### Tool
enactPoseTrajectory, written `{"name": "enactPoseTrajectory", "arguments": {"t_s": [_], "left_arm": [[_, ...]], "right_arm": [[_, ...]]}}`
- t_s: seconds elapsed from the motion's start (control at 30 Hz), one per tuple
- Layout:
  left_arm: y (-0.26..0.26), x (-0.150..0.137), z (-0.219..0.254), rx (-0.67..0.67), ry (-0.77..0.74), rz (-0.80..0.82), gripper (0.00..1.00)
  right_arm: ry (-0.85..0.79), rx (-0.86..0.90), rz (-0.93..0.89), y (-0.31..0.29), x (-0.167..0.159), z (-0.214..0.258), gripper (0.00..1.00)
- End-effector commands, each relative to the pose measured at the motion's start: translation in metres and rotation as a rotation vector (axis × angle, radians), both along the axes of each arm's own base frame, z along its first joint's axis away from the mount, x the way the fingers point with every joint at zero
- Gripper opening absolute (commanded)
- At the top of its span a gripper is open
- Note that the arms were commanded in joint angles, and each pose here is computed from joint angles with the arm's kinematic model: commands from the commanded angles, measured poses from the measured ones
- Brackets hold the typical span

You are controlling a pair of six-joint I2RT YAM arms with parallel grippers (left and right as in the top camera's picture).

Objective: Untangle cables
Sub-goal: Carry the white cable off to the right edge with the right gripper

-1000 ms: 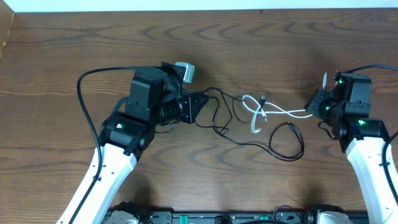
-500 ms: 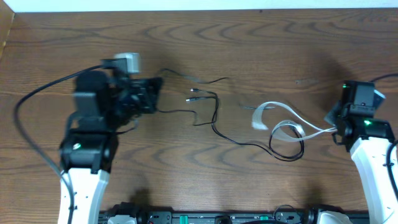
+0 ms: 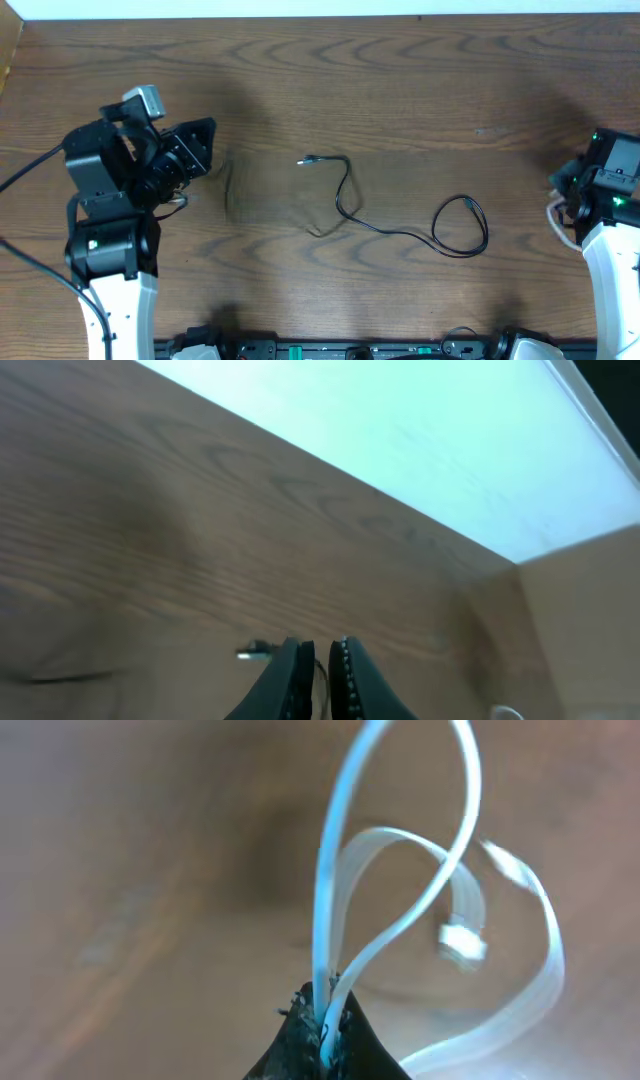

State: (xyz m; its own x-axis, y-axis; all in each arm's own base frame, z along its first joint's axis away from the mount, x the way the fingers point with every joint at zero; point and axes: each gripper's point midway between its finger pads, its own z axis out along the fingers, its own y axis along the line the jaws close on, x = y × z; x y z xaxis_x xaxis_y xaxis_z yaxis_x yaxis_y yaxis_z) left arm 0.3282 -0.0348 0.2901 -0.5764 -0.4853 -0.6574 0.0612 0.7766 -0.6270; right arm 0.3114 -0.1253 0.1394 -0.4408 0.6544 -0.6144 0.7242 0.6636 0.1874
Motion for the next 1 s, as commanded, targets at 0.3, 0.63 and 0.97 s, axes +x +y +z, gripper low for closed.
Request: {"name": "enactPoseTrajectory", "arguments": {"t_s": [0.3, 0.63, 0.97], "left_arm": [[-0.087, -0.002, -0.03, -0.057, 0.112, -0.315, 0.11], [-0.142, -0.012, -0.074, 0.012, 0.23, -0.464, 0.12], [-0.129, -0.011, -0.133, 0.238, 0.393, -0.337, 0.17]], "right_arm": [[-0.238, -0.054, 0.538, 0.053, 0.059, 0.051, 0.01], [-0.099, -0.409, 0.105, -0.053, 0.03, 0.117, 0.01], [-0.112, -0.495, -0.103, -0.109, 0.004, 0.141, 0.26]]}}
